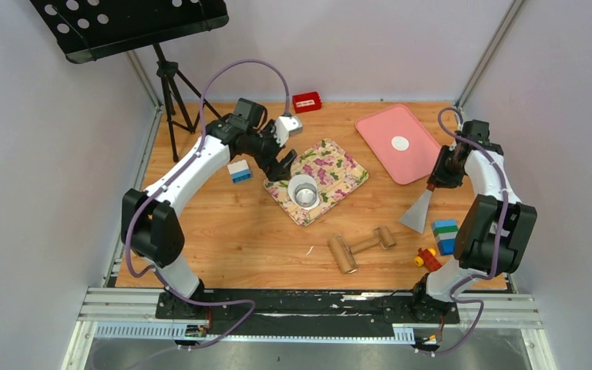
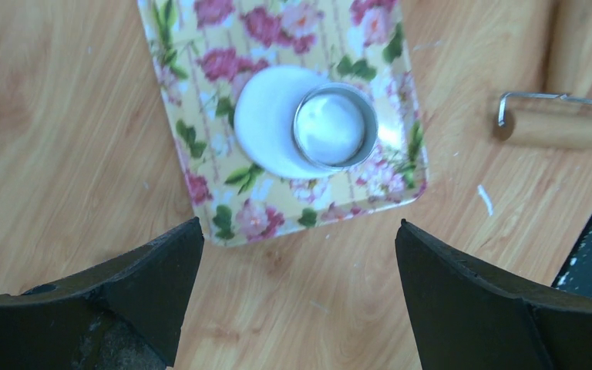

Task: Roll out the dumpling wrappers from the dough
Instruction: Pick up the spatula from the center of the board.

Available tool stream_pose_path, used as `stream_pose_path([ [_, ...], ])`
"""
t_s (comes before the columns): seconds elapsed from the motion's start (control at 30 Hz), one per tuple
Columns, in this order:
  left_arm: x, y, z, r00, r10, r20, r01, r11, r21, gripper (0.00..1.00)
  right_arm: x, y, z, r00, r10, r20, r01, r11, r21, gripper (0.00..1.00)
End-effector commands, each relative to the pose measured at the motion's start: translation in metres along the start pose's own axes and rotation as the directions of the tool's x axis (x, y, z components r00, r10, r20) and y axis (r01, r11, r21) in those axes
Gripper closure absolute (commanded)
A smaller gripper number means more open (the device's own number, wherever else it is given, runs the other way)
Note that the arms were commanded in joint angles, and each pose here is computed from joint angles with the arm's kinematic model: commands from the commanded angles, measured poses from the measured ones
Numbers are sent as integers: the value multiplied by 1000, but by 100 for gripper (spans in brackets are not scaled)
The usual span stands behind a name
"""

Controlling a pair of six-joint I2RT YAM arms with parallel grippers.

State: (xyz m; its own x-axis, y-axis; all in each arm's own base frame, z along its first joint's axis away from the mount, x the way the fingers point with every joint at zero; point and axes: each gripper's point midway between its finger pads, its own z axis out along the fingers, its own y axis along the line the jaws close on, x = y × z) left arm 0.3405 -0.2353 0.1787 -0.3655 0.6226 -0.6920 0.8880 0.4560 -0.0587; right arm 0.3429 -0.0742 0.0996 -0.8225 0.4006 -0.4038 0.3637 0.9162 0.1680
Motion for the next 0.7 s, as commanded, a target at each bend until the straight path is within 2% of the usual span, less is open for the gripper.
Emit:
stream_pose_path([
  [0.0, -68, -29, 2, 979, 49, 198, -75, 989, 129, 0, -33, 41, -26, 994, -30, 108, 43, 993, -112, 100],
  [0.33, -116, -98, 55, 969, -3, 246, -97, 914, 393, 0, -74, 153, -71, 941, -181, 284, 253, 937, -240, 100],
  [0.53, -130, -124, 71, 975, -74, 211, -44, 862, 505, 0, -63, 208, -69, 937, -229, 265, 312, 890, -333, 100],
  [0.67, -130, -123, 83, 974, -121, 192, 11, 871, 492, 0, -54, 228, -65, 948, -228, 223, 303, 864, -403, 100],
])
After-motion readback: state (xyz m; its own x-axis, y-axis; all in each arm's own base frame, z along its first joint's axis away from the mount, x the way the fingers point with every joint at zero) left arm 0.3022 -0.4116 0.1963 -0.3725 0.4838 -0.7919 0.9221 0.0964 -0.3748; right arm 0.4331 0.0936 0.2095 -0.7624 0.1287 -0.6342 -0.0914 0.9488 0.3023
